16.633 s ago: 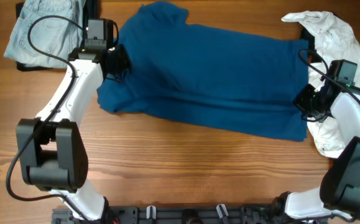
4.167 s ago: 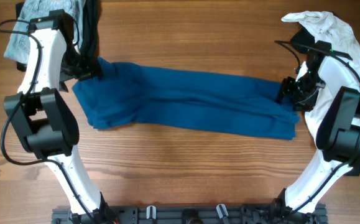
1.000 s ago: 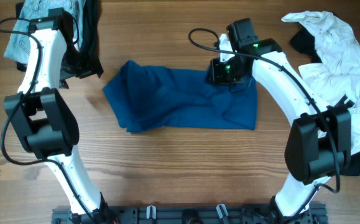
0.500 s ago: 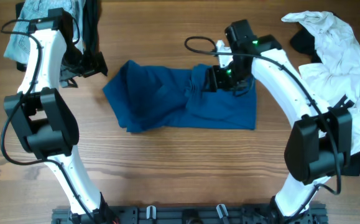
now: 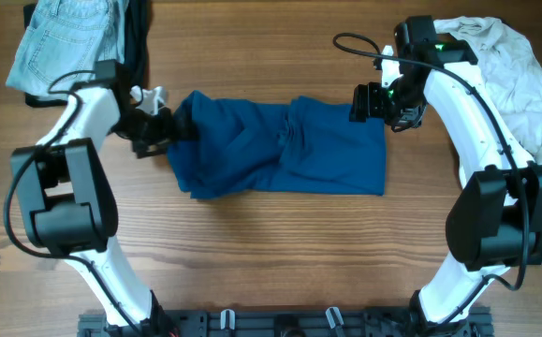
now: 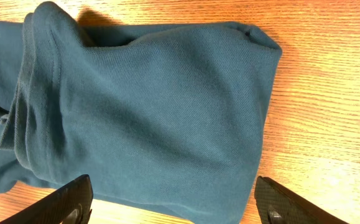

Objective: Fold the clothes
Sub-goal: 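Fold the right end leftward over the strip with the right gripper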

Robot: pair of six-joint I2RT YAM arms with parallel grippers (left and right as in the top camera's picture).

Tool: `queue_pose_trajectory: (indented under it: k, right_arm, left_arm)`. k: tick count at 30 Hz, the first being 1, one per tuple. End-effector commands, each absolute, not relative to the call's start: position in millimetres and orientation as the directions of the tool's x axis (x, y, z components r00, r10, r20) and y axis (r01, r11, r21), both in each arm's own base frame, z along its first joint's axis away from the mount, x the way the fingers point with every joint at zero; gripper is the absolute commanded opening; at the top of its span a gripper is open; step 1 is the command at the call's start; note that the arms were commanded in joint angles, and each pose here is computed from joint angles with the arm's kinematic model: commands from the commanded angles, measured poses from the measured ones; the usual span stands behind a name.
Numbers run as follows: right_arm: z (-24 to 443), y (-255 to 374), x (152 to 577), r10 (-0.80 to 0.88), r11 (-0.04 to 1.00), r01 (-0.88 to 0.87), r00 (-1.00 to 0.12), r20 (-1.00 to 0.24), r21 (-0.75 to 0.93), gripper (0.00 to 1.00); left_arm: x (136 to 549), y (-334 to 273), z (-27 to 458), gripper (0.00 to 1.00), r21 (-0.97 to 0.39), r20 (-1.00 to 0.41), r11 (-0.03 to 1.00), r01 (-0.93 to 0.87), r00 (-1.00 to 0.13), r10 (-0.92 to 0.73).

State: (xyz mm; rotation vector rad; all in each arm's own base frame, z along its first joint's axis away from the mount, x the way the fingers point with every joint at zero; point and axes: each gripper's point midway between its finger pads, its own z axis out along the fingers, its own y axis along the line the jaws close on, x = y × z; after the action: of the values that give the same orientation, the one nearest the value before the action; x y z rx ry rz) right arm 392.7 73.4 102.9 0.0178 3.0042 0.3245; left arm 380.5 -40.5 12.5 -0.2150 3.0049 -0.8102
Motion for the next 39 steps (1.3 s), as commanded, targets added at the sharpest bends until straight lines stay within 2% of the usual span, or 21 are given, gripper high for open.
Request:
queue_pose_trajectory:
  k: [1, 7, 8, 9, 10, 11, 12, 14, 15, 17, 19, 20, 24, 29, 34, 39]
  right_arm:
    - [111.9, 71.2, 400.8, 0.011, 0.979, -0.022, -0.987, -0.158, 0.204, 0.85]
    - [111.9, 71.2, 400.8, 0.011, 0.979, -0.022, -0.987, -0.158, 0.204, 0.86]
    - [111.9, 71.1, 400.8, 0.011, 0.979, -0.021, -0.987, -0.158, 0.204, 0.86]
    - [111.9, 71.3, 400.7, 0.011, 0.979, -0.022, -0.987, -0.157, 0.204, 0.86]
    - [111.7, 71.3, 400.5, 0.013, 0.979, -0.02, -0.988, -0.156, 0.205, 0.86]
    - [111.6, 71.3, 400.2, 0.02, 0.978, -0.013, -0.988, -0.153, 0.206, 0.86]
    - [111.6, 71.2, 400.2, 0.042, 0.978, 0.011, -0.988, -0.148, 0.209, 0.85]
    - [111.3, 73.8, 399.1, 0.059, 0.975, 0.027, -0.988, -0.14, 0.22, 0.77]
    - [110.0, 75.4, 397.5, 0.068, 0.972, 0.036, -0.989, -0.131, 0.23, 0.68]
    - [106.8, 76.9, 395.1, 0.098, 0.969, 0.069, -0.989, -0.11, 0.239, 0.44]
    - [101.9, 85.4, 390.2, 0.096, 0.96, 0.069, -0.991, -0.088, 0.272, 0.1]
    - [97.6, 92.8, 386.5, 0.086, 0.955, 0.06, -0.993, -0.076, 0.292, 0.04]
    - [77.6, 131.8, 376.3, 0.032, 0.923, 0.004, -0.997, -0.067, 0.384, 0.04]
    - [44.2, 172.8, 369.7, 0.057, 0.897, 0.011, -0.994, -0.09, 0.441, 0.05]
    - [18.1, 171.7, 369.9, 0.128, 0.892, 0.073, -0.987, -0.095, 0.447, 0.04]
    - [-20.3, 175.2, 368.6, 0.181, 0.878, 0.155, -0.983, -0.015, 0.454, 0.04]
  left_arm:
    - [323.6, -99.4, -43.3, 1.0, -0.598, 0.201, 0.789, -0.141, -0.979, -0.022]
    - [330.3, -131.6, -47.6, 0.99, -0.587, 0.189, 0.798, -0.138, -0.981, -0.031]
    - [332.6, -134.4, -48.7, 0.91, -0.58, 0.184, 0.803, -0.139, -0.982, -0.038]
    - [332.4, -134.4, -49.7, 0.79, -0.573, 0.181, 0.809, -0.134, -0.983, -0.035]
    - [332.6, -132.3, -50.5, 0.53, -0.566, 0.181, 0.813, -0.136, -0.983, -0.039]
    - [333.6, -125.5, -51.6, 0.11, -0.554, 0.186, 0.818, -0.153, -0.981, -0.058]
    - [336.0, -113.4, -52.1, 0.04, -0.529, 0.199, 0.825, -0.199, -0.974, -0.107]
    - [341.1, -90.4, -47.2, 0.04, -0.498, 0.198, 0.832, -0.246, -0.966, -0.167]
    - [347.8, -67.9, -37.4, 0.04, -0.466, 0.177, 0.841, -0.275, -0.96, -0.216]
    - [357.1, -40.2, -17.4, 0.04, -0.427, 0.129, 0.852, -0.302, -0.953, -0.273]
    - [364.4, -22.2, 6.7, 0.04, -0.401, 0.067, 0.863, -0.306, -0.95, -0.305]
    - [366.9, -18.5, 20.1, 0.04, -0.393, 0.03, 0.871, -0.295, -0.951, -0.309]
    - [365.9, -23.0, 47.7, 0.04, -0.342, -0.047, 0.908, -0.241, -0.961, -0.273]
    - [369.9, -45.2, 74.5, 0.04, -0.322, -0.125, 0.935, -0.152, -0.971, -0.201]
    - [380.6, -66.1, 129.0, 0.04, -0.338, -0.248, 0.939, -0.062, -0.957, -0.152]
    - [377.5, -115.1, 162.4, 0.04, -0.362, -0.344, 0.93, 0.059, -0.936, -0.074]
